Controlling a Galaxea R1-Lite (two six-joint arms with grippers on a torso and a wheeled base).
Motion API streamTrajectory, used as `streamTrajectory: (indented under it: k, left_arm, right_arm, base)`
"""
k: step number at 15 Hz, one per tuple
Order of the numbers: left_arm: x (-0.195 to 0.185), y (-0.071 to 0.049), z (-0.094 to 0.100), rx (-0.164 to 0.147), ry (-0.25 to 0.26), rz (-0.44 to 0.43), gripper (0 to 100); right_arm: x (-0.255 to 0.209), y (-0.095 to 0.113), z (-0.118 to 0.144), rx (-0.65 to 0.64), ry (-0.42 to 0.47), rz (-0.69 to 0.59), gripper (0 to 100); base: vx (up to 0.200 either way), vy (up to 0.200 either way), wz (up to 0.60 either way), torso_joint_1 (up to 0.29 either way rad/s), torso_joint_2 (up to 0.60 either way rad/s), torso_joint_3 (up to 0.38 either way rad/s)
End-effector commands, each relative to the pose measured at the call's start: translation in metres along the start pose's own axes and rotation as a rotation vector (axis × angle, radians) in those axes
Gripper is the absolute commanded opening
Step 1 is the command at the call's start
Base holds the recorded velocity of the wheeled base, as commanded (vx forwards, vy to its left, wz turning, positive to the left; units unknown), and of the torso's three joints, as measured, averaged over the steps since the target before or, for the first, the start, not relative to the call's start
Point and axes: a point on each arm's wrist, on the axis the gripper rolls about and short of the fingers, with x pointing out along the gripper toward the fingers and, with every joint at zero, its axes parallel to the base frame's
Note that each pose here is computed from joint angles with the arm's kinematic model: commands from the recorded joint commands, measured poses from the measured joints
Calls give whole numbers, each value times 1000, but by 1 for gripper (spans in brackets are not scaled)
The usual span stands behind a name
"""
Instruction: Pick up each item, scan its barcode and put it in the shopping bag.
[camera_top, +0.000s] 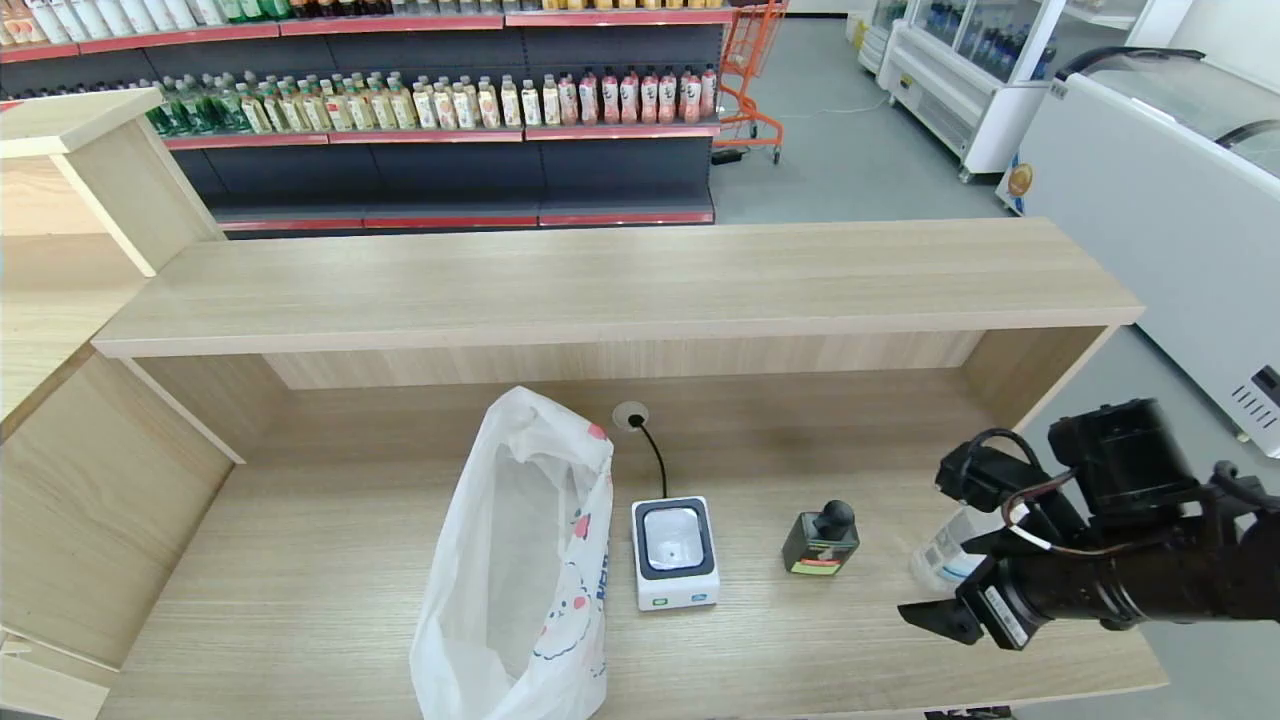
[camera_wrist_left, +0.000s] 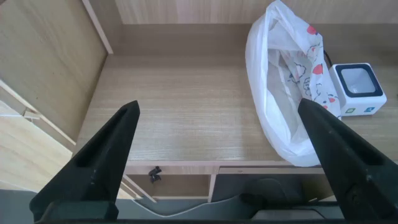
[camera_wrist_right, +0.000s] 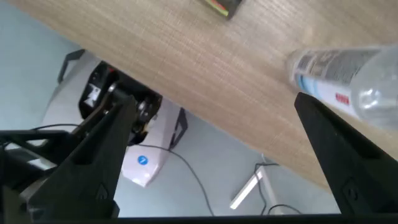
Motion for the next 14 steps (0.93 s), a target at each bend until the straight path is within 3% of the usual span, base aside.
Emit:
streamTrajectory:
  k: [1, 5, 14]
  left_arm:
    - [0, 0, 0, 0, 0, 0, 100]
    - [0, 0, 0, 0, 0, 0, 100]
    - [0, 0, 0, 0, 0, 0, 100]
  right_arm:
    - [34, 2, -2, -62, 61, -6, 100]
    - [59, 2, 0, -155, 31, -16, 100]
    - [114, 10, 38, -260, -93, -12, 100]
  base:
    - [0, 0, 0, 0, 0, 0]
    - [0, 0, 0, 0, 0, 0]
    - [0, 0, 0, 0, 0, 0]
